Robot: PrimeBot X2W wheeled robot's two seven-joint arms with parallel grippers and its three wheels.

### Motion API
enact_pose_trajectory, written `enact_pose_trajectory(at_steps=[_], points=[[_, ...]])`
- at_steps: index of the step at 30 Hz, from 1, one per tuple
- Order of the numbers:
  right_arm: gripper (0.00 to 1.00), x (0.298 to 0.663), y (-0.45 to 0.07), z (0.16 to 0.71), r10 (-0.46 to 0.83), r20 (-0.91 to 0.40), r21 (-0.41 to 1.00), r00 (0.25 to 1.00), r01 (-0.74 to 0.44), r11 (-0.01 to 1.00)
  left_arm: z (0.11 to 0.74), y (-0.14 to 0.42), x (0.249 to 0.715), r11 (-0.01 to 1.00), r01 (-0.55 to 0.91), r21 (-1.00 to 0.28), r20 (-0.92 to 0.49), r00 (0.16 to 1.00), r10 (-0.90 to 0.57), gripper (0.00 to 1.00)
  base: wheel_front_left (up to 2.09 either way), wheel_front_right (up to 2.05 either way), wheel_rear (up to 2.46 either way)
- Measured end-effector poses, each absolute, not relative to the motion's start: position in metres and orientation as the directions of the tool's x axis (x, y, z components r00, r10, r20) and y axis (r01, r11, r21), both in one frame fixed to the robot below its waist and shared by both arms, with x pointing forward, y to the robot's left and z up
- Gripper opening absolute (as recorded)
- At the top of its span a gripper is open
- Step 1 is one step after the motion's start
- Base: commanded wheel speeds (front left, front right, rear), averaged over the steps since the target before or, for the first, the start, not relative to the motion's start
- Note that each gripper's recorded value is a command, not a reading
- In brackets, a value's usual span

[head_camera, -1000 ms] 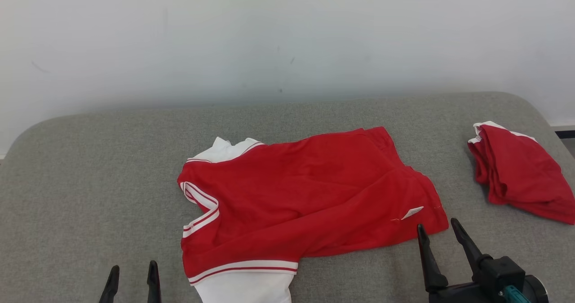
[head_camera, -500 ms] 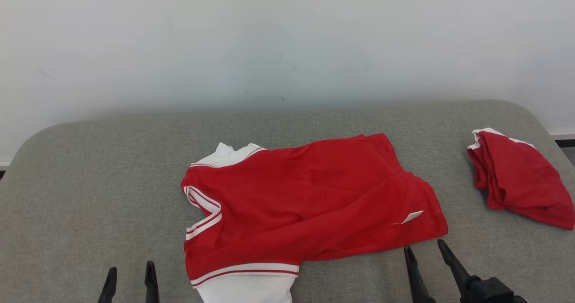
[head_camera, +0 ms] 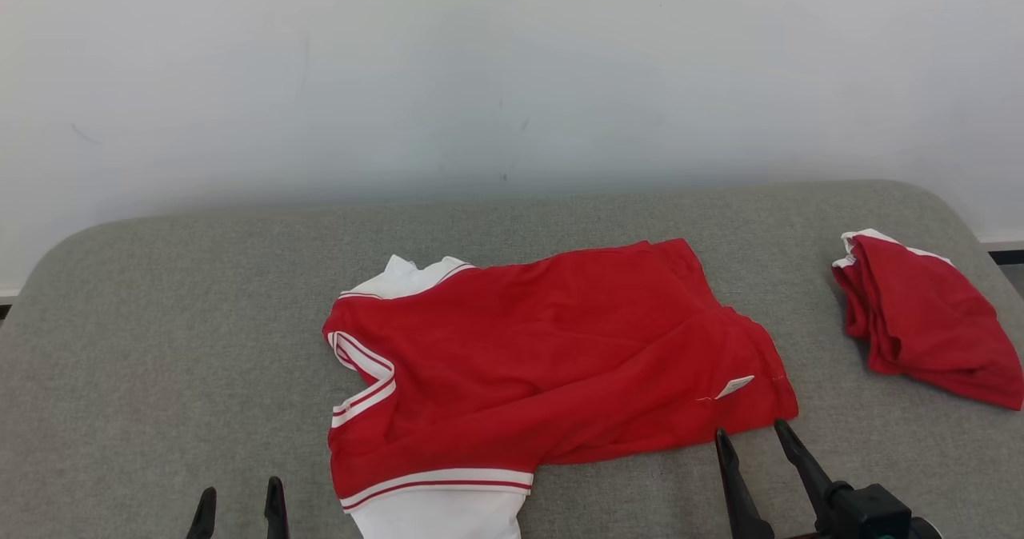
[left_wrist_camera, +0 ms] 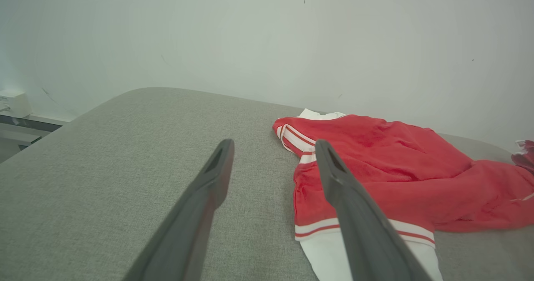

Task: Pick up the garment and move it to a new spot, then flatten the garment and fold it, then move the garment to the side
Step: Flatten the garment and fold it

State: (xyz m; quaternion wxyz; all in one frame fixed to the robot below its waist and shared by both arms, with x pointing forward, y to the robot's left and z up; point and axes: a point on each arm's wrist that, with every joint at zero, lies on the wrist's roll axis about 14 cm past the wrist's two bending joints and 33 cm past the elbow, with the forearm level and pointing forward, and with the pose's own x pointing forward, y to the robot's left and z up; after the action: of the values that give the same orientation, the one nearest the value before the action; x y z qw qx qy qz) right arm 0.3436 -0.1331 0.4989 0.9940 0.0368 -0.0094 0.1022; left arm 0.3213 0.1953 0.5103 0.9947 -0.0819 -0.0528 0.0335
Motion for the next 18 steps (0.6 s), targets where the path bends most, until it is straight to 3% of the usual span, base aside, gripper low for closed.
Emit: enact_pose_trajectory(at_steps=[9, 18], points=[[1.0, 0.351, -0.148, 0.499, 0.159, 0.016, 0.065, 0.987, -0.159, 0.985, 0.496, 0.187, 0.32, 0.985, -0.038, -0.167, 0.055, 0.997, 0.048, 1.0, 0.0, 0.0, 0.0], [1.0, 0.368, -0.171, 0.467, 0.111, -0.177, 0.05, 0.978, -0.104, 0.993, 0.417, 0.134, 0.308, 0.961, 0.084, -0.262, -0.241, 0.959, -0.15, 1.0, 0.0, 0.0, 0.0]])
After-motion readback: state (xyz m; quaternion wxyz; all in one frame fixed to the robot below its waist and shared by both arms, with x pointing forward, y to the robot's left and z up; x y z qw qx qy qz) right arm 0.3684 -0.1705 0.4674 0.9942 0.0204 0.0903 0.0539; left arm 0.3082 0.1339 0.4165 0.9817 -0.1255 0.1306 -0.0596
